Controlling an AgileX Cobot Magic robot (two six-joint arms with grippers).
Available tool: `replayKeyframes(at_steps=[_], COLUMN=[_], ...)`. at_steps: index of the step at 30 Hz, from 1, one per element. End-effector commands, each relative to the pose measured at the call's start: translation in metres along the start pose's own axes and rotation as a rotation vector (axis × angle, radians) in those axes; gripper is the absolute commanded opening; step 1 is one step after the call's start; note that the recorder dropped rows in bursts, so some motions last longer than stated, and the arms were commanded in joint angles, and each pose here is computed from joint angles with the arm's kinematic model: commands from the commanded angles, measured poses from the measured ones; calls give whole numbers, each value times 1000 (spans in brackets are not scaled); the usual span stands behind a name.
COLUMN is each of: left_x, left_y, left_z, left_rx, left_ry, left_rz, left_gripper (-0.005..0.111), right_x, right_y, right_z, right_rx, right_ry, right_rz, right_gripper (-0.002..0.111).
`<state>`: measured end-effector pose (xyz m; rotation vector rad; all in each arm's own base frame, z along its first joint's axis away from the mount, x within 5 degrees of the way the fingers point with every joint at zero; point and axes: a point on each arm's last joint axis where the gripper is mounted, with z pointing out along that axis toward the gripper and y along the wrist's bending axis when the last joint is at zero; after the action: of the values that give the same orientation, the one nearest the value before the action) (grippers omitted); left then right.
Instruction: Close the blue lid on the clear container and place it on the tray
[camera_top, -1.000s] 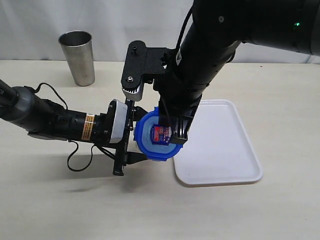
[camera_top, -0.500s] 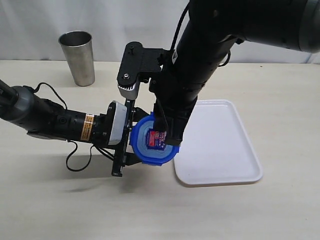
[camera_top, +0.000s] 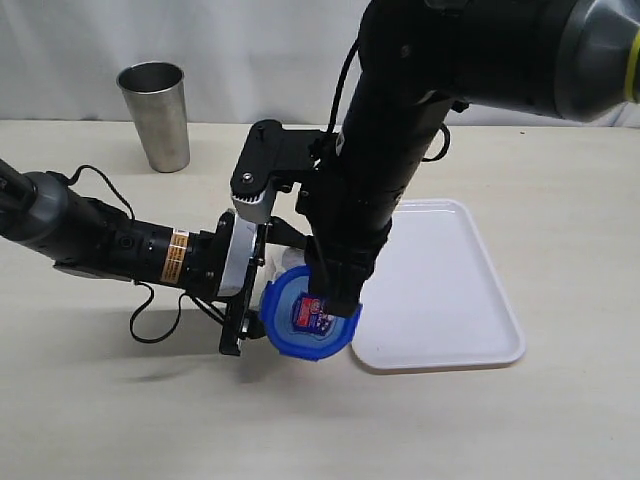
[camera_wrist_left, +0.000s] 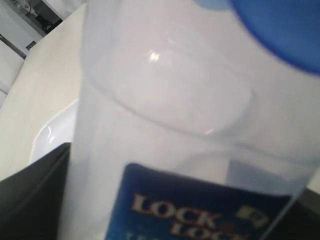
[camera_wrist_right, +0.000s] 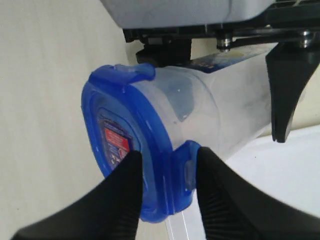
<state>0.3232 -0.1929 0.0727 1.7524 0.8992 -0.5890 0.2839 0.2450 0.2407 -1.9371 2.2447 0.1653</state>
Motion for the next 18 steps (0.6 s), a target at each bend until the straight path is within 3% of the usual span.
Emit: replayKeyframes(at_steps=[1,9,18], left_x=[-15,-15,-14], left_y=[8,9,11], left_z=[1,1,1], left_rx=[-63,-67,-85], left_ry=[-123,-123,-125], left_rz=[-131,-172,-257], left_gripper=[0,0,0], right_x=[3,-14,-8], right_y=[-4,-18,-13], right_z=[26,-25,-76], right_rx=[-16,178,327], right_ry=[54,-95,-209], right_rz=[8,82,193], right_gripper=[32,32,32])
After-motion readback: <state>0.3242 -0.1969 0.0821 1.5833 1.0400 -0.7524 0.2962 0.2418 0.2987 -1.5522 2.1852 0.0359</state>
